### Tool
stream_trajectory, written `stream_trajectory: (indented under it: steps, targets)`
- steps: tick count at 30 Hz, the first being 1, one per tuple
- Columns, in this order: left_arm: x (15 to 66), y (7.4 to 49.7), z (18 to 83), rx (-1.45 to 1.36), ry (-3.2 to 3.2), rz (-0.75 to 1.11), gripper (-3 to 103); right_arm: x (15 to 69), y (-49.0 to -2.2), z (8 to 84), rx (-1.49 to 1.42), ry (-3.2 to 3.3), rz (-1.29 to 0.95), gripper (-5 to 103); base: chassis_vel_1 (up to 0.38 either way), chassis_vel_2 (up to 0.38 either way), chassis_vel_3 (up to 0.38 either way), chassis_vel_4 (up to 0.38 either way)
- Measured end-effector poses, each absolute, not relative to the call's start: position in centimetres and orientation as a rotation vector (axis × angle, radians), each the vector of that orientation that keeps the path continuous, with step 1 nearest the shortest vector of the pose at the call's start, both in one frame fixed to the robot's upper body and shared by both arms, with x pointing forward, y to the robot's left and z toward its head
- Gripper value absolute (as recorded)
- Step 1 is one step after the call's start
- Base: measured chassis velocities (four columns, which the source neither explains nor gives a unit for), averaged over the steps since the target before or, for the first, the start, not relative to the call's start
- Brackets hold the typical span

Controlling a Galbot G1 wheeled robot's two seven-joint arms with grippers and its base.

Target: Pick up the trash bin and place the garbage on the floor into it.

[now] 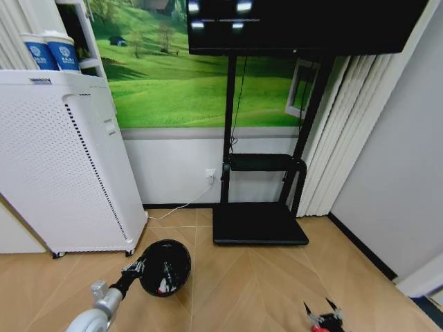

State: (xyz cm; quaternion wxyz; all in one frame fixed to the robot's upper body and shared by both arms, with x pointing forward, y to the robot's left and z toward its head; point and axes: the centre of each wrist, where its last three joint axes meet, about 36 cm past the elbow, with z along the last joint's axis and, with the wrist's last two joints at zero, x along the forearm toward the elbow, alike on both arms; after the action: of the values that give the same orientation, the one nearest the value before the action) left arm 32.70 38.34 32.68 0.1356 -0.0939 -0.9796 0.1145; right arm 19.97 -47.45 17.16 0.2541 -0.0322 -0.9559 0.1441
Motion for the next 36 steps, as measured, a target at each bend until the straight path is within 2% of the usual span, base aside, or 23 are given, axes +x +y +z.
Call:
stream_trajectory:
  steps: [6,19,26,28,32,34,35,36]
  targets:
    - [32.7,38.5,32.7,-0.275,-2.842,0.331,7,18.5,-48.1,16.1,-0.119,-2.549,0.408,100,0.0,0.0,0.0,0.0]
    - [32.3,38.6,32.5,-0.302,-2.848,0.334,7,18.4,-43.8,14.2,-0.253,-2.465,0.192,100,0.0,0.0,0.0,0.0]
    - [32.5,38.9,32.7,-0.307,-2.857,0.343,7,17.4,-43.9,13.3,-0.285,-2.411,0.197,100,0.0,0.0,0.0,0.0]
    - [32.5,39.0,32.7,-0.307,-2.858,0.344,7,17.3,-44.2,13.0,-0.297,-2.404,0.202,103,0.0,0.0,0.0,0.0]
    - [32.6,39.6,32.5,-0.304,-2.859,0.342,7,17.5,-44.2,12.6,-0.31,-2.389,0.197,93,0.0,0.0,0.0,0.0]
    - [32.6,39.7,32.5,-0.302,-2.859,0.343,7,17.7,-44.1,12.4,-0.311,-2.386,0.194,93,0.0,0.0,0.0,0.0]
    - [32.7,39.7,32.5,-0.302,-2.859,0.345,7,18.0,-43.7,12.2,-0.313,-2.38,0.189,88,0.0,0.0,0.0,0.0]
    - [32.7,39.7,32.5,-0.302,-2.859,0.345,7,18.0,-43.7,12.2,-0.313,-2.38,0.189,88,0.0,0.0,0.0,0.0]
